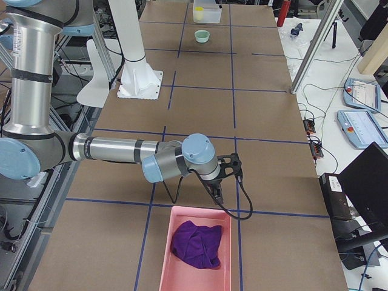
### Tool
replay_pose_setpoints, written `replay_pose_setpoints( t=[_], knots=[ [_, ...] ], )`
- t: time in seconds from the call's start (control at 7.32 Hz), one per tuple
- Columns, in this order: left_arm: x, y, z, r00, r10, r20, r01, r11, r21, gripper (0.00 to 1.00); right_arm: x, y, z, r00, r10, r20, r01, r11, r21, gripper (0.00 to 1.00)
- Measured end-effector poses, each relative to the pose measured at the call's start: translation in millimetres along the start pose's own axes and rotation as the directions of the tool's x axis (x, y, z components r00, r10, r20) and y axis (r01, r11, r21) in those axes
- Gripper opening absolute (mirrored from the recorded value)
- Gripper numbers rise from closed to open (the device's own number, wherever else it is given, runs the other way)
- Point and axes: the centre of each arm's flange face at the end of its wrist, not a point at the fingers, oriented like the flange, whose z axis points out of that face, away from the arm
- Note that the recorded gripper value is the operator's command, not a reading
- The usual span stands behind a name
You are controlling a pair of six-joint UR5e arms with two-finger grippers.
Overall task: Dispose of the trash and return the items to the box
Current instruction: 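Carry the purple cloth back and release it into the pink bin, then reach the left gripper to the pale green bowl rim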
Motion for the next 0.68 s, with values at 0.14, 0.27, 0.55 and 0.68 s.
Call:
replay_pose_setpoints(
  t=[0.14, 0.27, 0.55, 0.68],
  knots=[
    [16.8, 24.7, 17.3, 0.999, -0.025, -0.021, 0.025, 1.0, 0.004, 0.96, -8.8, 0.6, 2.4, 1.0, -0.003, 0.009, 0.003, 1.0, 0.007, 1.0],
    [31.1, 45.9, 32.0, 0.997, -0.063, -0.052, 0.063, 0.998, -0.01, 0.88, -11.3, 3.2, 3.5, 1.0, -0.008, 0.012, 0.008, 1.0, 0.013, 1.0],
    [58.4, 75.6, 60.5, 0.984, -0.145, -0.102, 0.14, 0.989, -0.057, 0.67, -10.8, 11.3, 4.5, 1.0, -0.019, 0.015, 0.019, 1.0, 0.022, 1.0],
    [71.6, 86.8, 73.6, 0.978, -0.18, -0.109, 0.173, 0.982, -0.071, 0.6, -10.0, 15.3, 5.1, 1.0, -0.022, 0.015, 0.022, 0.999, 0.023, 1.0]
  ],
)
